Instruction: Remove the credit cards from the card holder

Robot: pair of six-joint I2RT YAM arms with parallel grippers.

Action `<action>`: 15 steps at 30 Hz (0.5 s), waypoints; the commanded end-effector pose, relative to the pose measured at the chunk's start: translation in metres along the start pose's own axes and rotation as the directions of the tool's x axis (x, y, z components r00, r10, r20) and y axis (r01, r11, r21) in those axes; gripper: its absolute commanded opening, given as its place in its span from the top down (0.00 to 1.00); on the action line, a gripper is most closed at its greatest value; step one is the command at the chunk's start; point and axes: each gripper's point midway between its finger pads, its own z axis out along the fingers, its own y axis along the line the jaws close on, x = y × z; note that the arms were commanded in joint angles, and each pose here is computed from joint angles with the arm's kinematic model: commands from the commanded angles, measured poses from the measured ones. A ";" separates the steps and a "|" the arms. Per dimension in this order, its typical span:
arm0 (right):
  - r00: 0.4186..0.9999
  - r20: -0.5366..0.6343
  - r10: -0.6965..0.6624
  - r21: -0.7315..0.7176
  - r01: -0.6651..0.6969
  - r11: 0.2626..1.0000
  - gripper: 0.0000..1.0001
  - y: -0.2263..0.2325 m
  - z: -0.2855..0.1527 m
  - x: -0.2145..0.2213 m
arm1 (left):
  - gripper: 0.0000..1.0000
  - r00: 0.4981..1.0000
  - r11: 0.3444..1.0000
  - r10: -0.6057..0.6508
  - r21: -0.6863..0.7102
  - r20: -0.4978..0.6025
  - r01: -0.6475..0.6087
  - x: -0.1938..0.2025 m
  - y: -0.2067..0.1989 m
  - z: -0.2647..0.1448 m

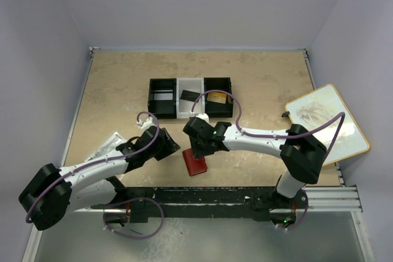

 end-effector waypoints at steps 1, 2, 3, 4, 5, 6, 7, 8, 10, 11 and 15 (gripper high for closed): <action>1.000 0.027 0.004 0.008 -0.005 1.000 0.61 0.009 -0.009 -0.006 | 0.53 0.999 0.994 -0.037 0.103 -0.009 0.038 -0.001 -0.022 -0.006; 1.000 0.026 0.000 0.006 0.000 1.000 0.60 0.011 -0.009 -0.006 | 0.52 0.999 0.993 -0.039 0.110 -0.018 0.041 0.001 -0.023 -0.006; 1.000 0.022 -0.003 0.006 0.003 1.000 0.60 0.012 -0.008 -0.005 | 0.52 0.999 0.992 -0.040 0.116 -0.027 0.043 0.003 -0.023 -0.006; 1.000 0.016 -0.007 0.007 0.007 1.000 0.60 0.013 -0.007 -0.004 | 0.52 0.999 0.992 -0.039 0.119 -0.034 0.043 0.004 -0.023 -0.007; 1.000 0.011 -0.010 0.007 0.010 1.000 0.60 0.015 -0.005 -0.002 | 0.51 0.998 0.992 -0.040 0.121 -0.041 0.044 0.006 -0.023 -0.006; 1.000 0.006 -0.013 0.003 0.013 1.000 0.60 0.016 -0.002 -0.001 | 0.51 0.998 0.992 -0.038 0.121 -0.046 0.043 0.007 -0.023 -0.006; 1.000 -0.001 -0.013 0.006 0.013 1.000 0.61 0.015 0.002 0.002 | 0.51 0.998 0.992 -0.038 0.118 -0.052 0.044 0.008 -0.022 -0.005; 1.000 -0.010 -0.013 0.015 0.013 1.000 0.61 0.014 0.006 0.005 | 0.51 0.998 0.992 -0.038 0.120 -0.057 0.044 0.010 -0.023 -0.004; 0.999 -0.033 -0.007 0.061 0.009 0.998 0.61 0.006 0.014 0.011 | 0.51 0.996 0.991 -0.039 0.121 -0.075 0.048 0.014 -0.023 -0.002; 0.999 -0.044 0.000 0.091 0.004 0.996 0.61 0.002 0.017 0.013 | 0.51 0.996 0.990 -0.040 0.128 -0.084 0.050 0.016 -0.025 -0.001; 0.998 -0.069 0.007 0.140 0.003 0.990 0.64 -0.009 0.023 0.022 | 0.51 0.994 0.991 -0.021 0.126 -0.105 0.034 0.023 -0.026 0.003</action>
